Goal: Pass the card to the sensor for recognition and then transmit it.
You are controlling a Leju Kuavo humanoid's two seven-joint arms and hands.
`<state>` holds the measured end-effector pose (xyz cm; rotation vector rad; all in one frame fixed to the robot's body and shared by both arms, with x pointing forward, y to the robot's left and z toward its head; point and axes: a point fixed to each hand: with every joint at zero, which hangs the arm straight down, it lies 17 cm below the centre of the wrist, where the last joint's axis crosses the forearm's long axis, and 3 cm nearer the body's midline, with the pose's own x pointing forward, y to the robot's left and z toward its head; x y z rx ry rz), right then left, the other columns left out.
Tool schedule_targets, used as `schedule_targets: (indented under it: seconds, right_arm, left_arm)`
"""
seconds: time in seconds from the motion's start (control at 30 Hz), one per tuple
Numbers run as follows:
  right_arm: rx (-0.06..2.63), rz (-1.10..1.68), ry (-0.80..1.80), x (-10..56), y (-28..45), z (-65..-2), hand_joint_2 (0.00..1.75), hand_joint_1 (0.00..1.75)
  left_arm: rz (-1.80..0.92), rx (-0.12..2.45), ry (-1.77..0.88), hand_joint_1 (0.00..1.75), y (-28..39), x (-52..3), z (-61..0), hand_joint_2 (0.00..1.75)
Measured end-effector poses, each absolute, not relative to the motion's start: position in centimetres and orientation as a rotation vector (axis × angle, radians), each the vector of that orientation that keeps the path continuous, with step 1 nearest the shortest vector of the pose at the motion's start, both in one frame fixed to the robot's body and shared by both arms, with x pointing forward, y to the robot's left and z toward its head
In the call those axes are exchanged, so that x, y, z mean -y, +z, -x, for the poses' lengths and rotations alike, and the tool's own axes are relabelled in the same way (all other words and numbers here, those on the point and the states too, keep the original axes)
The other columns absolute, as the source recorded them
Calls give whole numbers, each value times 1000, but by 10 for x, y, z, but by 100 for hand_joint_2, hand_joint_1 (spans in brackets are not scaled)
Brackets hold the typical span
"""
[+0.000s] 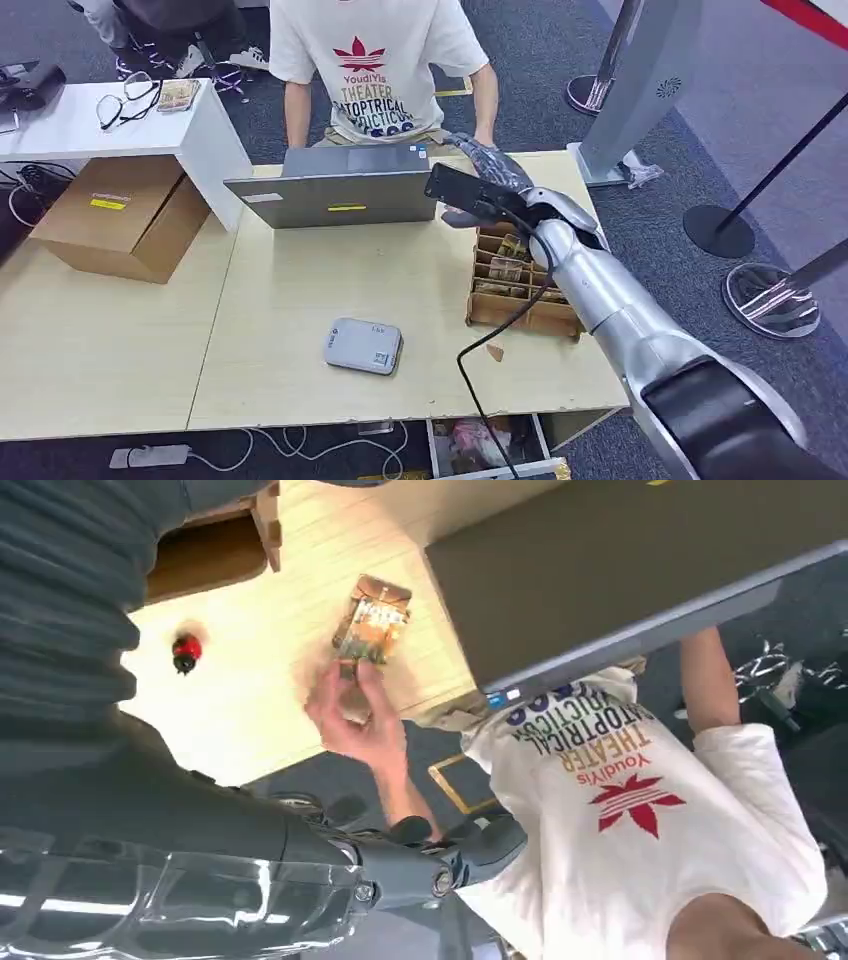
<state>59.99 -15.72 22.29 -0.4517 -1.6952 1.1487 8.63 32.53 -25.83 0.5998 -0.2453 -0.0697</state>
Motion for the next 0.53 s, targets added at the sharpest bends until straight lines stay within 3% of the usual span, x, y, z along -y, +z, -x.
schedule_targets:
  seconds: [0.2,0.53]
  right_arm:
    - [1817,428,1087,147,246,-592,175,0]
    - [2072,198,681,156,290,-553,175,0]
  left_arm:
    - [-597,243,-58,0,-259,-325,-84,0]
    - [-597,245,-61,0,-259,-325,-82,0]
